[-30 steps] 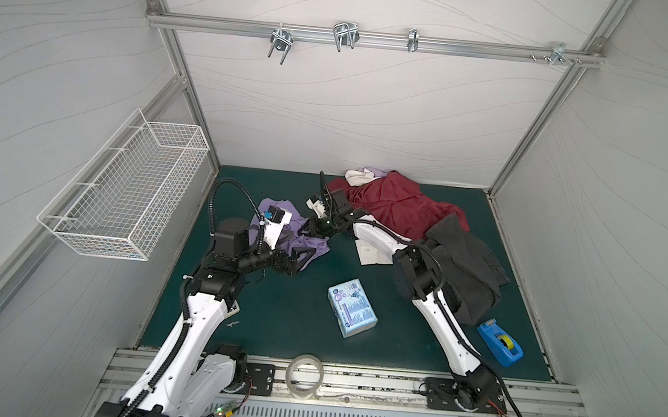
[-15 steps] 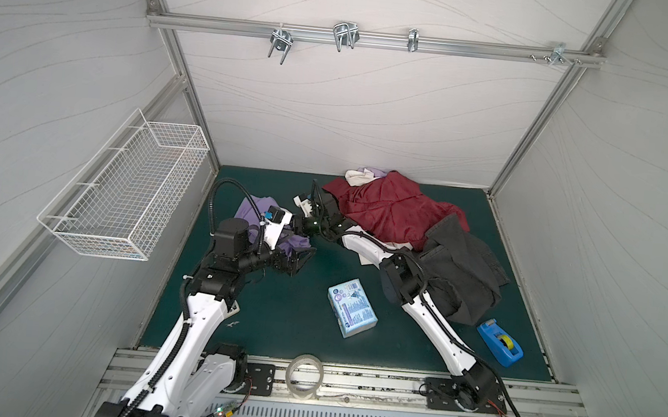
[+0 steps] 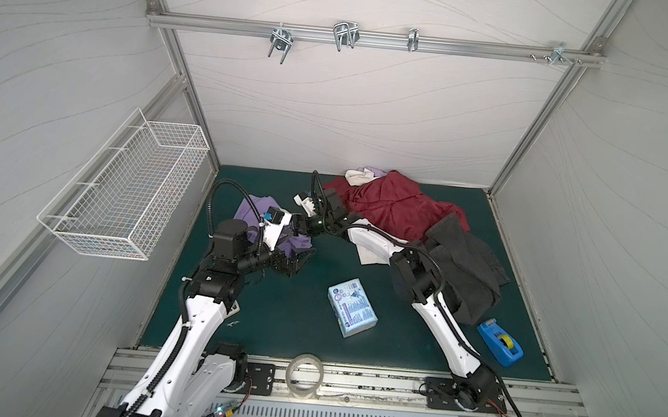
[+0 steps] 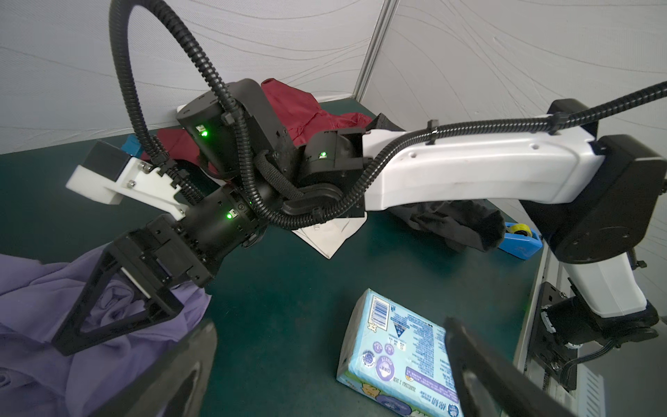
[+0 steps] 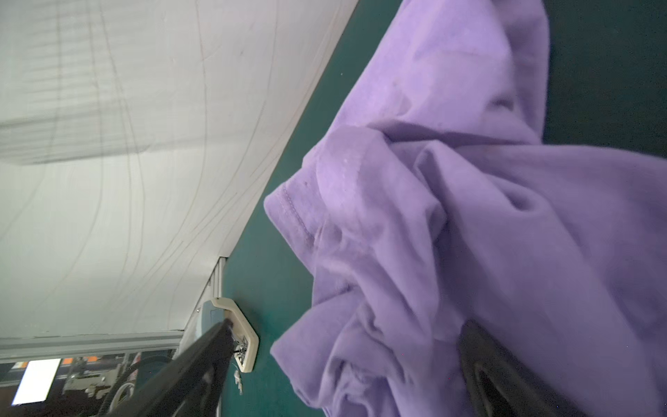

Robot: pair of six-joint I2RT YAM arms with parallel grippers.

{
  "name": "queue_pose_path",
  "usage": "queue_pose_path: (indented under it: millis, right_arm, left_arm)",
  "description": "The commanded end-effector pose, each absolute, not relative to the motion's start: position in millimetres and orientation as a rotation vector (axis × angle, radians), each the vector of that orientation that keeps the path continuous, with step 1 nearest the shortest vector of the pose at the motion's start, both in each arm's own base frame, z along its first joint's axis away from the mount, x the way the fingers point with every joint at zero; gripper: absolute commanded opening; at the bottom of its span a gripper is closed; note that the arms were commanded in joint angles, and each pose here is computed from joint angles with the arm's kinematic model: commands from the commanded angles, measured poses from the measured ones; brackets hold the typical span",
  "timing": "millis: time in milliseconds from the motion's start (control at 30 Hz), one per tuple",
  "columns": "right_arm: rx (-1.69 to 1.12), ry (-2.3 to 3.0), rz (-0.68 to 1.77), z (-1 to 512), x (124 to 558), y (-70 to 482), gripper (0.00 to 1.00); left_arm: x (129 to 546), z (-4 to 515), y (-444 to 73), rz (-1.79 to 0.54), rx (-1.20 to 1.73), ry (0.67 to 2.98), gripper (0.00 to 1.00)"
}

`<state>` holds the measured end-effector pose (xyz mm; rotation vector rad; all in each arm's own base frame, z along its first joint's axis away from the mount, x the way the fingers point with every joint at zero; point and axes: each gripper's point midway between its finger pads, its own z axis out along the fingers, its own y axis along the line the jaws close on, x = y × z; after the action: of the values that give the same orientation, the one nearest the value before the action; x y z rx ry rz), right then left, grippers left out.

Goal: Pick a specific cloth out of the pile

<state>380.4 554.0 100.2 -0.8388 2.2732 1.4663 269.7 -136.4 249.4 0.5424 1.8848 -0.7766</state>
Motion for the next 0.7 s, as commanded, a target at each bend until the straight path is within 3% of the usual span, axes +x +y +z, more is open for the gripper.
queue_pose_path:
  millis: [0, 133, 433, 667]
  right_arm:
    - [-0.867, 2.353, 1.322, 119, 380, 521, 0.99]
    - [-0.855, 2.402, 1.232, 130, 382, 475, 0.99]
    - [-0.866, 2.305, 0.930, 221, 366, 329, 0.99]
    - [-0.652, 2.274, 0.458, 253, 371, 208, 0.99]
  left_arm:
    - [269, 263, -139, -0.760, 0.586, 1.818, 0.99]
    - [269, 265, -139, -0.763, 0.585, 1.815, 0.99]
    - [273, 263, -138, -0.760, 0.566, 1.828, 0.99]
    - [291, 250, -130, -0.714, 0.499, 1.904, 0.99]
